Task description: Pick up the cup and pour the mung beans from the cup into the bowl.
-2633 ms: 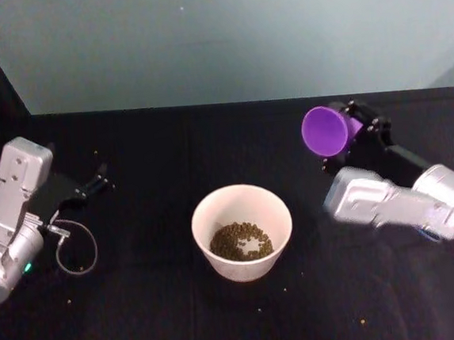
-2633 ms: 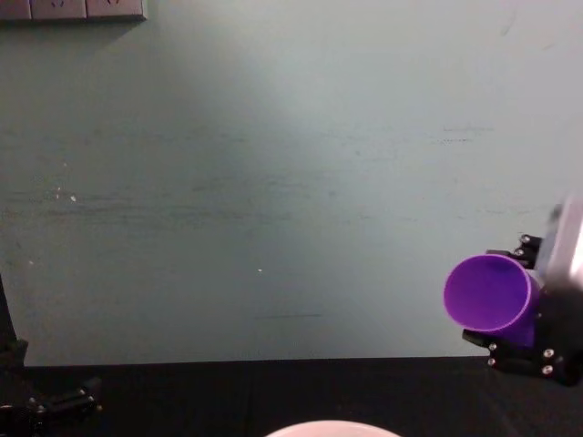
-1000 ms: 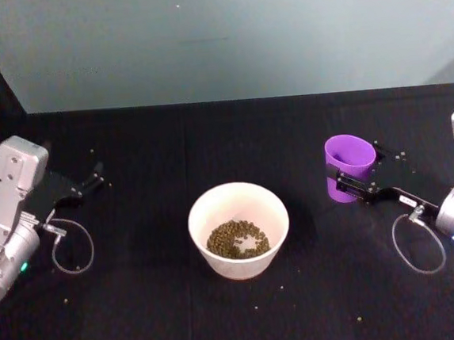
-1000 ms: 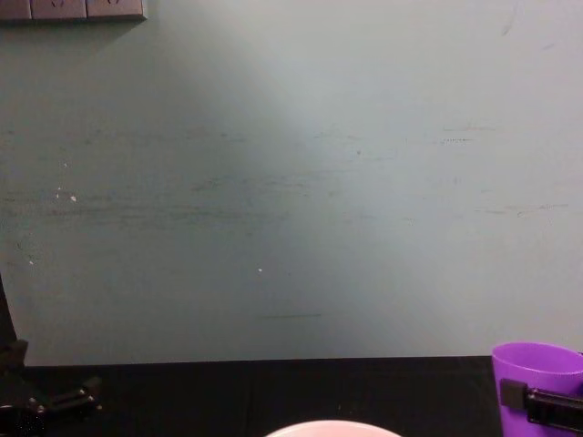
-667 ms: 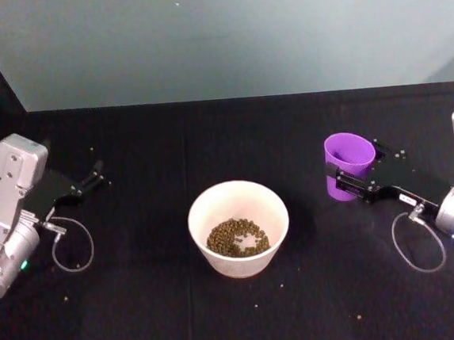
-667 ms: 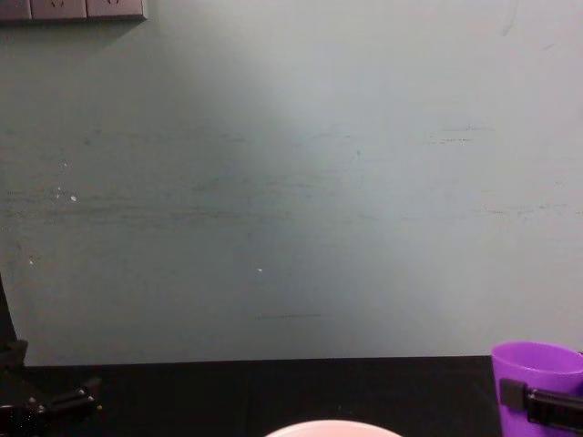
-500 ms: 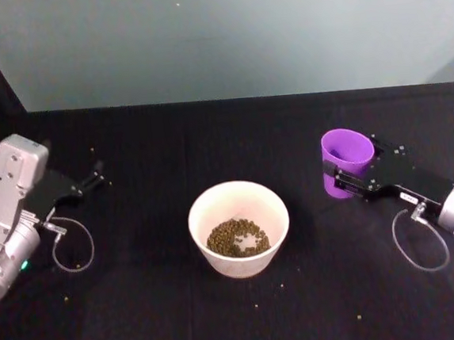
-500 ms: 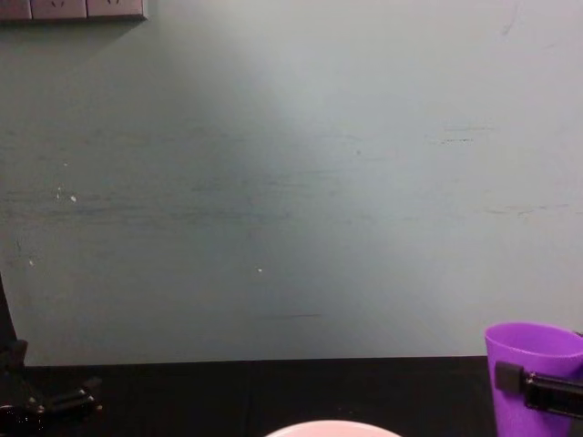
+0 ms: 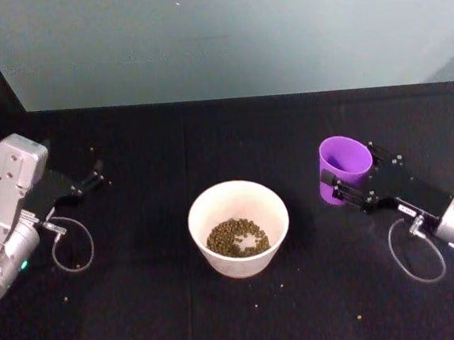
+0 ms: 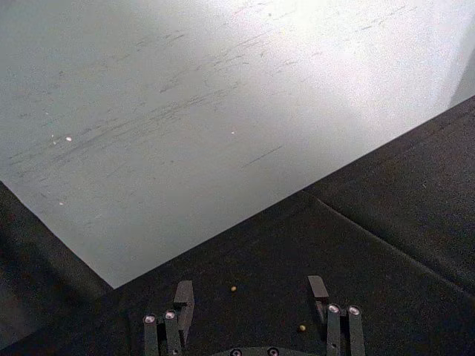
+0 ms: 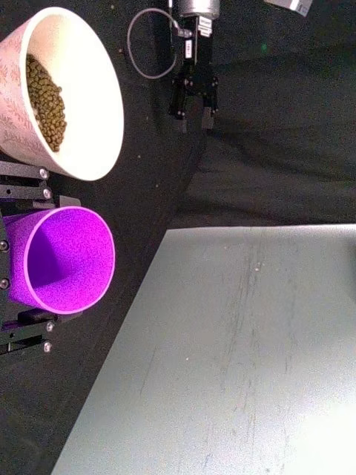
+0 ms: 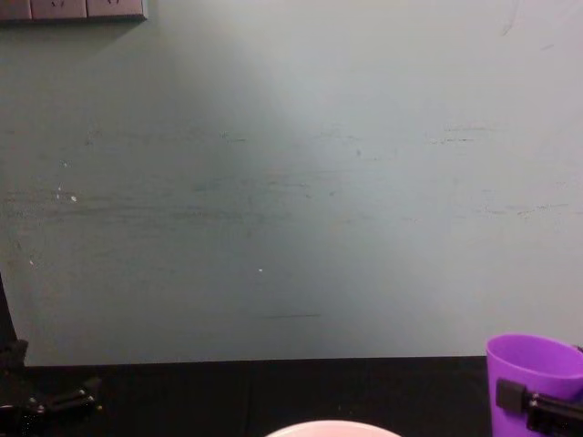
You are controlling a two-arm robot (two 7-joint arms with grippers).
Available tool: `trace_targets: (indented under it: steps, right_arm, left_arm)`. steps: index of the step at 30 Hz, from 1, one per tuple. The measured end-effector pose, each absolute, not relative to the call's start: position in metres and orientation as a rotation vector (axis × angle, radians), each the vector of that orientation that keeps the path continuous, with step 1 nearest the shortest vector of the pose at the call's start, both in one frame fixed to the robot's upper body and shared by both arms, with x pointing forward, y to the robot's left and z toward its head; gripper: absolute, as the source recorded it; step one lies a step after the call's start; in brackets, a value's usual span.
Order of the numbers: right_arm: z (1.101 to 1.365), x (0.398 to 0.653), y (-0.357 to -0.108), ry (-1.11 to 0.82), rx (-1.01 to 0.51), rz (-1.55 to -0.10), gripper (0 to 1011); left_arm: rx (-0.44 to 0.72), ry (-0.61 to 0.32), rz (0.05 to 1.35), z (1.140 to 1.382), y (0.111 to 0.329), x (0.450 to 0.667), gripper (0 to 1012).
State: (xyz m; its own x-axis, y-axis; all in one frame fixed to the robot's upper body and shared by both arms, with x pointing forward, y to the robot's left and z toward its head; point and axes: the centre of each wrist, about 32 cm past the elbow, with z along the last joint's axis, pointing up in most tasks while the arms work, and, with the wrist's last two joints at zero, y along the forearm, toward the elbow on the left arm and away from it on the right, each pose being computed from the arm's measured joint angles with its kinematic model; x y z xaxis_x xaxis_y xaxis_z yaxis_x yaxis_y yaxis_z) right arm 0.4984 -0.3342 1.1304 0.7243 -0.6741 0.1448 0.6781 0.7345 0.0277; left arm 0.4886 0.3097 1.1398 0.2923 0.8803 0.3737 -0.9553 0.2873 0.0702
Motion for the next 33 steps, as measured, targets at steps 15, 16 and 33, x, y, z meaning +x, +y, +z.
trace_targets:
  steps: [15,16,33]
  right_arm:
    - [1.103,0.498,-0.333,-0.105,-0.018,-0.768,735]
    - [1.102,0.498,-0.332,-0.104,-0.018,-0.77,735]
    - [1.091,0.502,-0.33,-0.053,-0.035,-0.762,735]
  left_arm:
    - [0.304,-0.285,1.248,1.14,0.31,0.489,1000]
    - [0.304,-0.285,1.248,1.14,0.31,0.489,1000]
    - [0.304,-0.285,1.248,1.14,0.31,0.489,1000]
